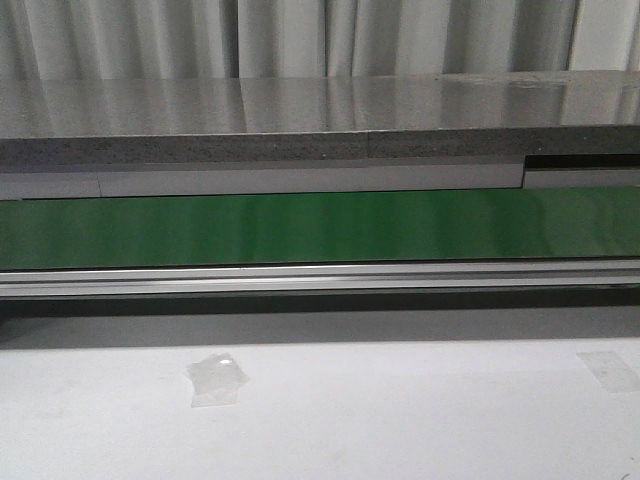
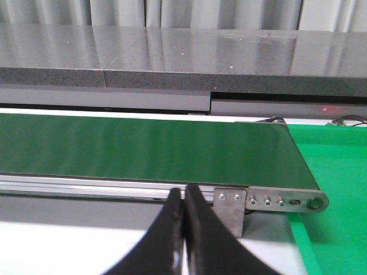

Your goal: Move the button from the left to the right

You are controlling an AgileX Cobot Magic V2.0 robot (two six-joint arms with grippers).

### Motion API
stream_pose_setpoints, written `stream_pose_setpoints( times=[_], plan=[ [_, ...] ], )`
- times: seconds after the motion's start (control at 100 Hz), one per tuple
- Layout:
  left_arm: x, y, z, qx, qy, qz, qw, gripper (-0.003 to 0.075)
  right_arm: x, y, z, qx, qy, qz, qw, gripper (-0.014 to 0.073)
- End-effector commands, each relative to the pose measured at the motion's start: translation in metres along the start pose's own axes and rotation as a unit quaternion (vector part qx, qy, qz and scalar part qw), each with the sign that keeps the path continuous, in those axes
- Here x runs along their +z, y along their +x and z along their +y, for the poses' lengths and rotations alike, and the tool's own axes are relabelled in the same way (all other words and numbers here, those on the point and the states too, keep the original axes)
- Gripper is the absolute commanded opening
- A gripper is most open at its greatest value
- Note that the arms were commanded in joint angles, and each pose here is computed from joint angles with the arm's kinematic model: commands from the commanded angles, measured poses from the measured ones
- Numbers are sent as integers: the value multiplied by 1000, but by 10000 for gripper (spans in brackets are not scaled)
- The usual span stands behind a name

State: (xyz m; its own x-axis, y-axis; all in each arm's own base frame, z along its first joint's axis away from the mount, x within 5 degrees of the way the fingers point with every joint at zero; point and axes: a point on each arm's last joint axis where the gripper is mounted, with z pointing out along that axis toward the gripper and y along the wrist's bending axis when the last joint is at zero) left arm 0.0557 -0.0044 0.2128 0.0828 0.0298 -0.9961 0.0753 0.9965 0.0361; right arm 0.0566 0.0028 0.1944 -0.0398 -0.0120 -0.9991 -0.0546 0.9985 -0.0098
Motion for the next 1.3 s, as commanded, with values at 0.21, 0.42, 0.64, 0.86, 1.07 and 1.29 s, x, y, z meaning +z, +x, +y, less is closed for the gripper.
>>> stream_pose_setpoints(
  times=[0.21,0.42,0.64,0.86,1.07,1.29],
  plan=[
    [-2,7,-1,-9,3,-33,999,-20,-2,-13,0,0,1,-55,999,-68],
    [-2,3,0,-13,3,-36,999,-20,-2,-13,0,0,1,-55,999,-68],
    [-4,-20,0,-66,6,-36,997,-20,-2,-13,0,0,1,-55,999,-68],
    [0,-57,-1,-76,17,25,997,-20,-2,-13,0,0,1,-55,999,-68],
    [22,-98,0,-50,19,121,991,-20,-2,-13,0,0,1,-55,999,-68],
    [59,-131,3,-17,15,269,963,-20,-2,-13,0,0,1,-55,999,-68]
  ],
)
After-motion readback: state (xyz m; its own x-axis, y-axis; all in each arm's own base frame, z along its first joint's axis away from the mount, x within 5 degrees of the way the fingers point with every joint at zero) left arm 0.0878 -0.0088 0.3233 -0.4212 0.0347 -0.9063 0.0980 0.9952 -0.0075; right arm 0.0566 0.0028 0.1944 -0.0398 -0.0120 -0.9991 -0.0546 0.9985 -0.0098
